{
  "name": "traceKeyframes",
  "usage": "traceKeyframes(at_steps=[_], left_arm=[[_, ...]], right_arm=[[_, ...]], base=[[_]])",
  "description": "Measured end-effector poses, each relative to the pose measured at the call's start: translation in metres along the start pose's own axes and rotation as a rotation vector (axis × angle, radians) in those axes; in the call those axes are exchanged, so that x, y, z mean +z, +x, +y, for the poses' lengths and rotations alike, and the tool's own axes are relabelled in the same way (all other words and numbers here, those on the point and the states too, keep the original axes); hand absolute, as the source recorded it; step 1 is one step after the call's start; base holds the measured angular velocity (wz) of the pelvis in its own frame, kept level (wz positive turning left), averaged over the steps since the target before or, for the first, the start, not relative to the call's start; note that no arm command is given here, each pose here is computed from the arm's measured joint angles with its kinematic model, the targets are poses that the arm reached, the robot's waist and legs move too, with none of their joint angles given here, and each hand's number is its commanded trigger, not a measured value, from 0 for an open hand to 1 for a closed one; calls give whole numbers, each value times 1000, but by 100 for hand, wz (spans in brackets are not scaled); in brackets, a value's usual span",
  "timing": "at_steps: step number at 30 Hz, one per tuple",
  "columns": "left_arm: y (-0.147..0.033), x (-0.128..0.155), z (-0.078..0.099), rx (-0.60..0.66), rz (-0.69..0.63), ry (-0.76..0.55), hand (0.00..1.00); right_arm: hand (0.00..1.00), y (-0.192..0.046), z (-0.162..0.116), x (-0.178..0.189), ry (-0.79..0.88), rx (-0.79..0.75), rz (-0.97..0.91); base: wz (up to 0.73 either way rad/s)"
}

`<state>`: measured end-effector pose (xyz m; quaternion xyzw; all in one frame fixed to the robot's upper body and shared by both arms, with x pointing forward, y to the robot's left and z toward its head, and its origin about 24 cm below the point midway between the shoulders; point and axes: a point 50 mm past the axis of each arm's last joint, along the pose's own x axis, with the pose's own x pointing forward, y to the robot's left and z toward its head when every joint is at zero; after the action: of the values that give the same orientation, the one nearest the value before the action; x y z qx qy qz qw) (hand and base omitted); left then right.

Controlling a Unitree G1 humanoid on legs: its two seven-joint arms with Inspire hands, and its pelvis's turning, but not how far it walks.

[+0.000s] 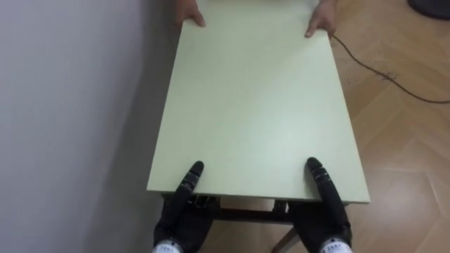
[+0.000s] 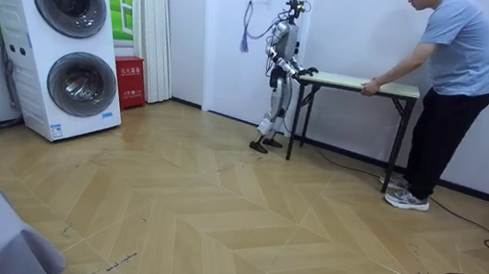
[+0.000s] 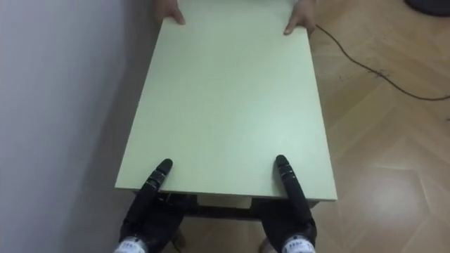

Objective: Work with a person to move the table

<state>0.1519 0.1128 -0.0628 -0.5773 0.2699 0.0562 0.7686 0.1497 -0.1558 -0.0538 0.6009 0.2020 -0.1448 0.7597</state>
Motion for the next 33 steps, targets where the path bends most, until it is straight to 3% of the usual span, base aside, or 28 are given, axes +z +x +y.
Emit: traceKeyframes(at_steps=[11, 25, 26, 28, 30, 31, 32, 33], left_arm=[[1, 7, 9, 5, -4, 42, 100], [4, 9, 33, 17, 18, 70, 100], [4, 9, 35, 21, 19, 73, 100], [4, 9, 38, 29, 27, 71, 88], [4, 11, 42, 38, 31, 85, 67], [5, 11, 43, 39, 35, 91, 47], [5, 11, 44, 39, 36, 94, 25], [5, 12, 45, 39, 40, 104, 16]], right_arm=[[100, -1, -7, -8, 13, -8, 26], [100, 1, -22, -15, -5, -32, 49], [93, 1, -23, -15, -8, -32, 52], [87, 2, -24, -15, -18, -32, 59], [41, 4, -26, -16, -27, -23, 65], [0, 5, -27, -16, -29, -19, 67], [0, 5, -28, -16, -30, -17, 68], [0, 6, -30, -16, -28, -14, 73]], base=[[-3], [-1], [0], [0], [-3], [0], [0], [0]])
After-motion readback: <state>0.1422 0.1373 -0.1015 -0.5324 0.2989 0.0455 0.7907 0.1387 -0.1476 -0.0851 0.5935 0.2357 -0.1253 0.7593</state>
